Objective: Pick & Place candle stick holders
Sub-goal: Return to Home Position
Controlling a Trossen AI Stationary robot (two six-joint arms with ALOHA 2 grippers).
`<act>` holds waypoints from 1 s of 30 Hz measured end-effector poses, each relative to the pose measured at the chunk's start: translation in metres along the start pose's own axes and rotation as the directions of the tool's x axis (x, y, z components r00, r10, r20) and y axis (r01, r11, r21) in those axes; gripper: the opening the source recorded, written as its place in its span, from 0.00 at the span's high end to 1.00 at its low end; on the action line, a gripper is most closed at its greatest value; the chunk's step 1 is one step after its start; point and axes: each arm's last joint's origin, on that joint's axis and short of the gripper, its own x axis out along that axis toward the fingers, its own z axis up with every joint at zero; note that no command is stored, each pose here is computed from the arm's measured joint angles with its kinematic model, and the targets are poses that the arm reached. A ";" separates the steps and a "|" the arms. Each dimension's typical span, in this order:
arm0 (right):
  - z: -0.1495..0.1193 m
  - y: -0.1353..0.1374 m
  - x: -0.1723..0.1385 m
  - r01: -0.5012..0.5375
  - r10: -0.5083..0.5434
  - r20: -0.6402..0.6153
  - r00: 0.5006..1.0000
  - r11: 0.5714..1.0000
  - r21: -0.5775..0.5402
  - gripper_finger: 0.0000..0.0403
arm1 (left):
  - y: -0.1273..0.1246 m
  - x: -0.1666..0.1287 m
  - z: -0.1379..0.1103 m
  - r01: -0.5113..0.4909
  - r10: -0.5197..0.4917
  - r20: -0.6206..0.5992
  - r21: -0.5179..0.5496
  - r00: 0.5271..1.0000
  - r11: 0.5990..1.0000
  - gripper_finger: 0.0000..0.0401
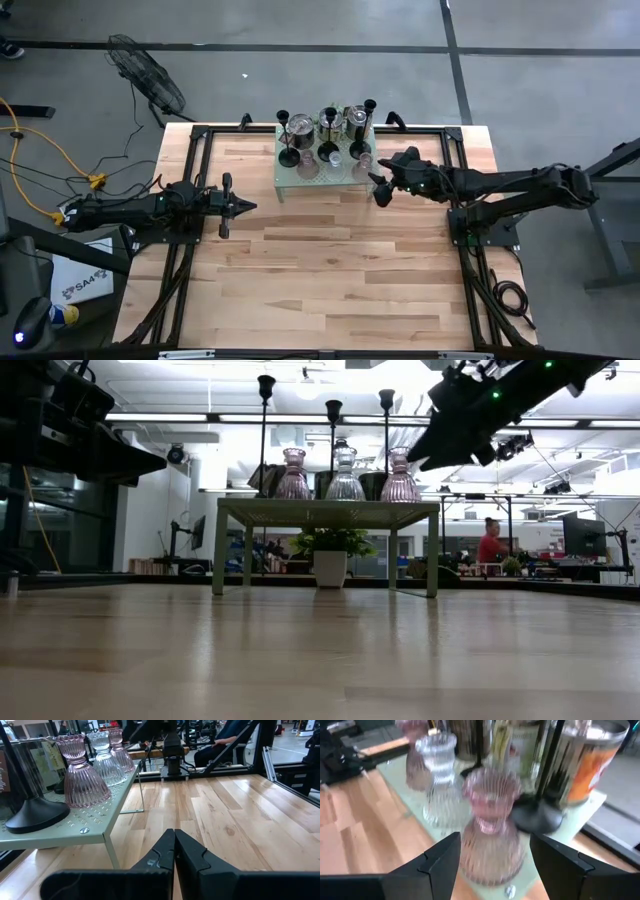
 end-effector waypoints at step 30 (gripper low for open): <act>-0.129 0.020 -0.037 -0.527 0.544 -0.102 0.833 0.836 0.153 0.99 | 0.000 0.000 0.000 0.000 0.000 0.000 0.000 1.000 1.000 1.00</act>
